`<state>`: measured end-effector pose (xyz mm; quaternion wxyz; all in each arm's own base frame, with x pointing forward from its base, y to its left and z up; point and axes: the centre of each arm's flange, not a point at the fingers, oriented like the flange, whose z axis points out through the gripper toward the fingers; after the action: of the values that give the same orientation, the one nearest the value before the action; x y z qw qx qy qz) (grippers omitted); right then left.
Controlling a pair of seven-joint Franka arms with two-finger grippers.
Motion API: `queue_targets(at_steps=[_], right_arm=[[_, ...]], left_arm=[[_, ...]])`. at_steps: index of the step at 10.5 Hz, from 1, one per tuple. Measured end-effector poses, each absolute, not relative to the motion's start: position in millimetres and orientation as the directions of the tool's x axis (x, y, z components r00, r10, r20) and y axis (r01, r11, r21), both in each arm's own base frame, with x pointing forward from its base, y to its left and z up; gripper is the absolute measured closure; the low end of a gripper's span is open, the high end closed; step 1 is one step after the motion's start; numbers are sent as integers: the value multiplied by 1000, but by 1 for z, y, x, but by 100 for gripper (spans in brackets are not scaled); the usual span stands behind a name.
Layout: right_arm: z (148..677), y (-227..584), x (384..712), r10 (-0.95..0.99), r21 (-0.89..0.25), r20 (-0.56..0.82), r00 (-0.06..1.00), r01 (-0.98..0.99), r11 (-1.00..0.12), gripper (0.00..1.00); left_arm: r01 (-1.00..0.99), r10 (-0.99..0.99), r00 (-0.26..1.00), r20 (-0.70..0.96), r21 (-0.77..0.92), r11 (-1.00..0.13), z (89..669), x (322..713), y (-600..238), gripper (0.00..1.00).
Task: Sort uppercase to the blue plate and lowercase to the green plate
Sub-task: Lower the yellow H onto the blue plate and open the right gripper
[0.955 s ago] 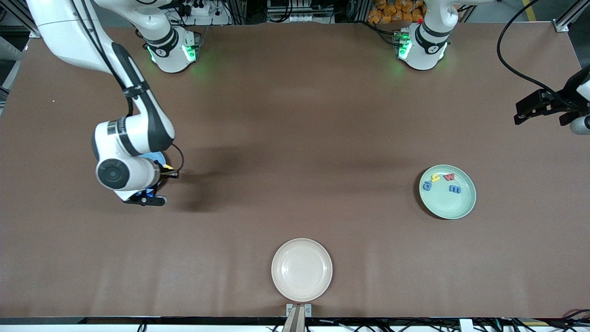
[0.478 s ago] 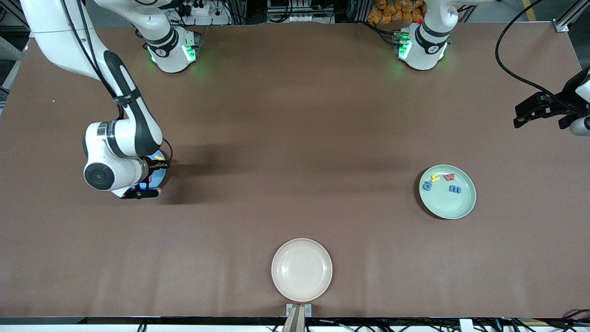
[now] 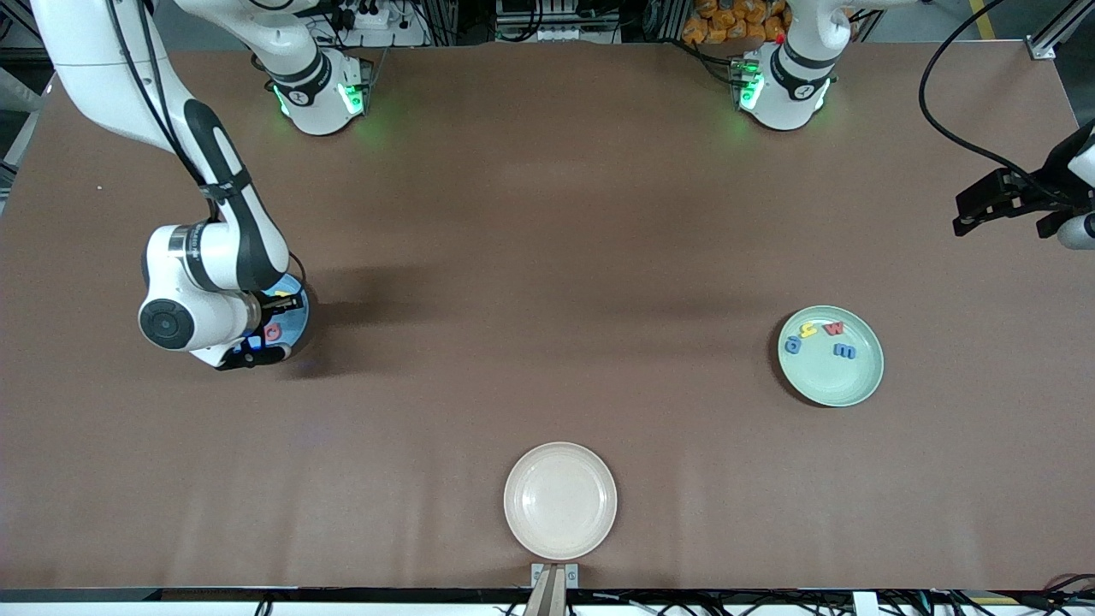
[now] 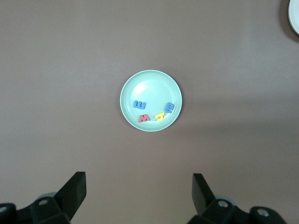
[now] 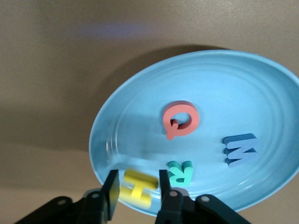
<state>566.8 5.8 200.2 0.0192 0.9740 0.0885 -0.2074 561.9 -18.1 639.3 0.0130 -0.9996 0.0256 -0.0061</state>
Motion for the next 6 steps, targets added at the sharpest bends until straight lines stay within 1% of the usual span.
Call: queue_targets(at_steps=[2,3,6], right_arm=[[200,6,567,168,-1,-407,898,184,-983,26],[201,6,567,169,-1,-405,899,184,-983,22],[218,7,582,171,6,-360,917,185,-983,21]], left_arm=[[-46,-46,999,17,-26,-999,642,560,-23,0],[-40,-41,999,19,-25,-999,643,559,-29,0],[-29,-30,999,19,-24,-999,643,559,-34,0]])
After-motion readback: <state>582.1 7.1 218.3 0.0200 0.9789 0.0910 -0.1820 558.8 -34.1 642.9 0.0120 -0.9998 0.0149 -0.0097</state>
